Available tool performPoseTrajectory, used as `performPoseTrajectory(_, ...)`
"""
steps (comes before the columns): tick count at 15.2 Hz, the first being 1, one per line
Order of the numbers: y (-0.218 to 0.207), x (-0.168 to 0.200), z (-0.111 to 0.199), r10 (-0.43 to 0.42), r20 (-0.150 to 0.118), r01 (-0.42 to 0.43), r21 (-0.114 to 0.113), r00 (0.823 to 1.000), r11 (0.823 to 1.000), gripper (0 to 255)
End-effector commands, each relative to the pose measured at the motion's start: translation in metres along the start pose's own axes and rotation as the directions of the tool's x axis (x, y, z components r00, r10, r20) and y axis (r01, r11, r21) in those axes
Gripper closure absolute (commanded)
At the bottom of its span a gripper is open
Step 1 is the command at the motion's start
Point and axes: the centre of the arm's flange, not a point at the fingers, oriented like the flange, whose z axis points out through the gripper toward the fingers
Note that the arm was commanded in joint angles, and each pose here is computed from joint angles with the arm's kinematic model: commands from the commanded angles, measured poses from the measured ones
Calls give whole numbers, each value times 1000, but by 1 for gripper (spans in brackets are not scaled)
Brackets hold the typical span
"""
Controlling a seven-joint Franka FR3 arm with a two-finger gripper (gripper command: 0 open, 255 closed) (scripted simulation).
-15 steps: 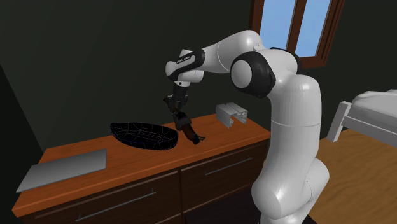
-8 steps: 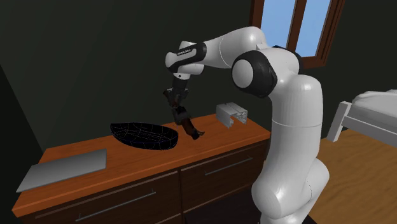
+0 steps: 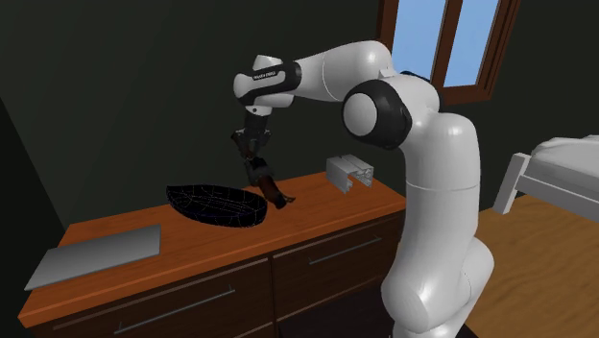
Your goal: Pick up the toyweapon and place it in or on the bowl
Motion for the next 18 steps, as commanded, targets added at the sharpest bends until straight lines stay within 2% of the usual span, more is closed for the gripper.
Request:
performPoseTrajectory(1, -24, 6, 5, 1, -2, -1, 0, 1000, 1000, 255)
performPoseTrajectory(13, -175, 47, 38, 1, -2, -1, 0, 1000, 1000, 255)
performPoseTrajectory(18, -170, 41, 63, 1, -2, -1, 0, 1000, 1000, 255)
